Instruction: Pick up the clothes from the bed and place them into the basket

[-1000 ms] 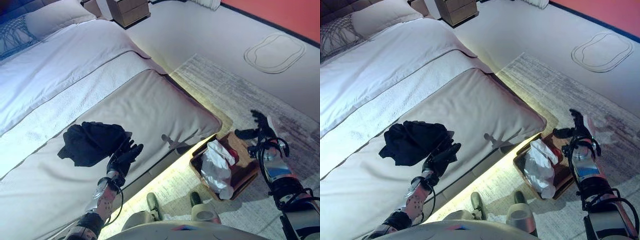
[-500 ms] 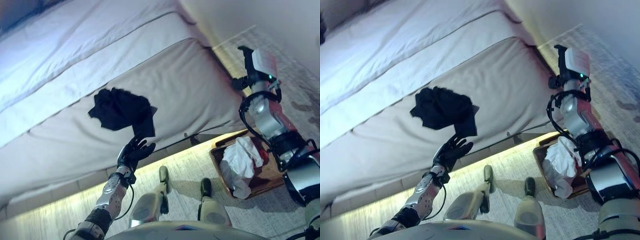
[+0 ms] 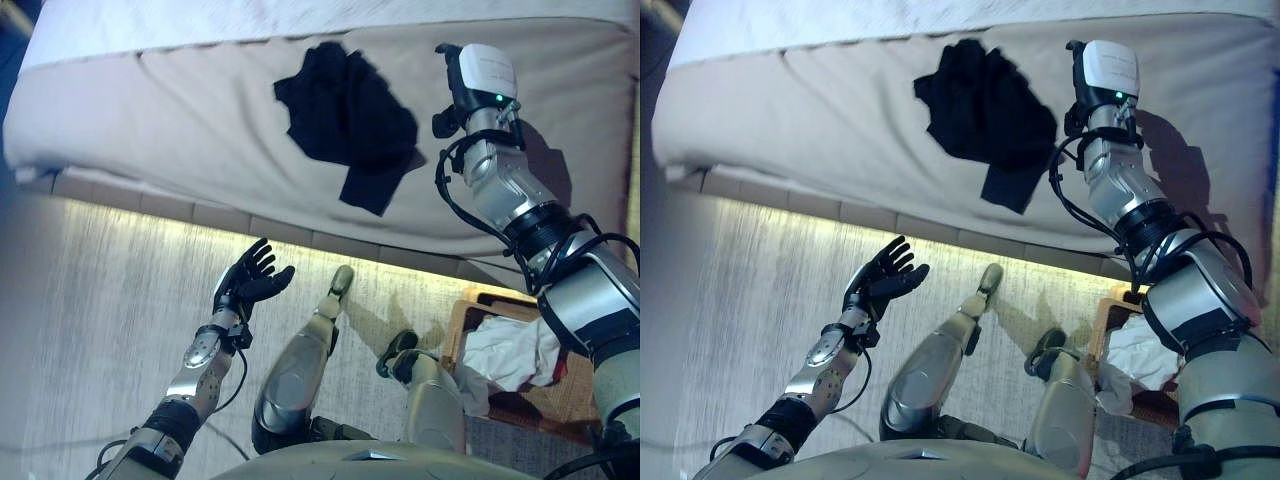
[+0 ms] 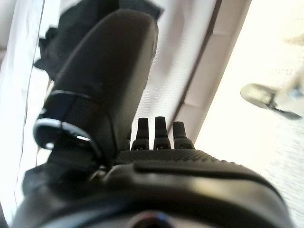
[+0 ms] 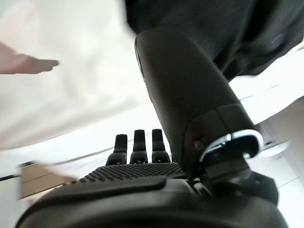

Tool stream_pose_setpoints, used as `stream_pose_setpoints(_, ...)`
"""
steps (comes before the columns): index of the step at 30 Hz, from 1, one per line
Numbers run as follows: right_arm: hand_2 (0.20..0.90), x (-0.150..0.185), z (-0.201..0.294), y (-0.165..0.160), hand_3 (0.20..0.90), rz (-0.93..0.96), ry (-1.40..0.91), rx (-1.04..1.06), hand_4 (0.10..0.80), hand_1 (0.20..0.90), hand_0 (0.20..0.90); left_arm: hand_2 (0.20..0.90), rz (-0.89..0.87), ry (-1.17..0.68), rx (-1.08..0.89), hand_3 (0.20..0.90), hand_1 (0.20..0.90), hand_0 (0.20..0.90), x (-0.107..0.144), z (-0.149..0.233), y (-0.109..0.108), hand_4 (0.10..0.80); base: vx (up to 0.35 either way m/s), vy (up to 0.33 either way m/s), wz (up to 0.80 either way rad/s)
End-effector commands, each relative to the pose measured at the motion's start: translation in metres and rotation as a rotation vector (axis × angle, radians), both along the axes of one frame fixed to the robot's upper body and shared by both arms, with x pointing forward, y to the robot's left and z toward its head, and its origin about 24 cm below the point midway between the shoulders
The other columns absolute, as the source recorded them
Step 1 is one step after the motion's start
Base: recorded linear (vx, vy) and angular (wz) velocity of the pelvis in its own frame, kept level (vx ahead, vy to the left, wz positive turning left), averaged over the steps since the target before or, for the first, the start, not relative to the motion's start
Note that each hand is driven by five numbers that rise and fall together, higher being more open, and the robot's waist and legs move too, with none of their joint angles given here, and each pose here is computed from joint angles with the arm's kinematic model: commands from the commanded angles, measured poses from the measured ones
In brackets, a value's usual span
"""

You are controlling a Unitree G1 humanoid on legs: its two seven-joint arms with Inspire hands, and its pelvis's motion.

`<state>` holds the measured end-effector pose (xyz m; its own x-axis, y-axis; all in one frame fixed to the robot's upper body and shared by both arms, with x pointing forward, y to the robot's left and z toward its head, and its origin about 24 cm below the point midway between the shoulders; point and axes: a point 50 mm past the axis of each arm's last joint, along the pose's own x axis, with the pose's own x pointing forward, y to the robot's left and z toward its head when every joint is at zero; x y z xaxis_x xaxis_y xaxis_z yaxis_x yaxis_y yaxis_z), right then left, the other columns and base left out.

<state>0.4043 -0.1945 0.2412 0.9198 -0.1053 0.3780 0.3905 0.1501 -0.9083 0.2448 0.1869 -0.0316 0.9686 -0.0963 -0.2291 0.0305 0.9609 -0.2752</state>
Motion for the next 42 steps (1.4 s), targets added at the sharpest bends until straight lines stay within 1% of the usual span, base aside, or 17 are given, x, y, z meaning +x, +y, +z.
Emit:
stream_pose_setpoints(1,0.900,-0.007,0.071,0.014,0.900,0.022,-0.232,-0.088,0.800,0.900,0.900,0.900,-0.063,-0.148,-0.045,0.900,0.900,0.900,0.002,0.027,-0.006,0.800,0.068,0.059,0.43)
stream_pose_setpoints(6,0.900,-0.004,0.075,0.007,0.900,-0.014,-0.198,-0.032,0.800,0.900,0.900,0.900,-0.068,-0.150,-0.105,0.900,0.900,0.900,-0.006,0.029,-0.010,0.800,0.074,0.072,0.20)
stream_pose_setpoints(12,0.900,0.000,0.075,-0.003,0.900,-0.079,-0.140,-0.066,0.800,0.900,0.900,0.900,-0.040,-0.184,-0.190,0.900,0.900,0.900,-0.012,0.036,-0.007,0.800,0.002,0.039,0.02)
stream_pose_setpoints(14,0.900,0.002,0.071,-0.023,0.900,-0.155,-0.090,-0.077,0.800,0.900,0.900,0.900,-0.031,-0.206,-0.237,0.900,0.900,0.900,-0.013,0.039,-0.007,0.800,-0.035,0.019,0.17)
stream_pose_setpoints(17,0.900,0.003,0.070,-0.036,0.900,-0.192,-0.041,-0.062,0.800,0.900,0.900,0.900,-0.030,-0.225,-0.269,0.900,0.900,0.900,-0.015,0.041,-0.007,0.800,-0.037,0.021,0.12)
stream_pose_setpoints(18,0.839,0.003,0.071,-0.042,0.829,-0.210,-0.028,-0.043,0.729,0.839,0.839,0.900,-0.031,-0.233,-0.278,0.900,0.900,0.900,-0.015,0.043,-0.007,0.800,-0.052,0.031,0.08)
stream_pose_setpoints(19,0.472,0.002,0.072,-0.046,0.400,-0.214,-0.023,-0.009,0.300,0.472,0.472,0.900,-0.032,-0.240,-0.281,0.900,0.900,0.900,-0.016,0.044,-0.007,0.800,-0.048,0.024,-0.06)
stream_pose_setpoints(20,0.300,0.001,0.073,-0.050,0.200,-0.218,-0.026,0.012,0.100,0.300,0.300,0.900,-0.032,-0.243,-0.283,0.900,0.900,0.900,-0.017,0.044,-0.007,0.800,-0.047,0.018,-0.28)
stream_pose_setpoints(23,0.300,0.000,0.080,-0.056,0.200,-0.209,-0.035,0.037,0.100,0.300,0.300,0.900,-0.016,-0.239,-0.308,0.900,0.900,0.900,-0.018,0.045,-0.006,0.800,-0.037,0.006,-0.03)
stream_pose_setpoints(33,0.300,-0.005,0.101,-0.055,0.200,-0.179,-0.138,0.071,0.100,0.300,0.300,0.900,0.017,-0.236,-0.327,0.900,0.900,0.900,-0.020,0.044,-0.002,0.800,-0.031,0.008,0.04)
stream_pose_setpoints(42,0.300,-0.006,0.105,-0.057,0.200,-0.171,-0.159,0.093,0.100,0.300,0.300,0.900,0.039,-0.224,-0.308,0.900,0.900,0.900,-0.020,0.039,0.005,0.800,-0.017,0.001,-0.09)
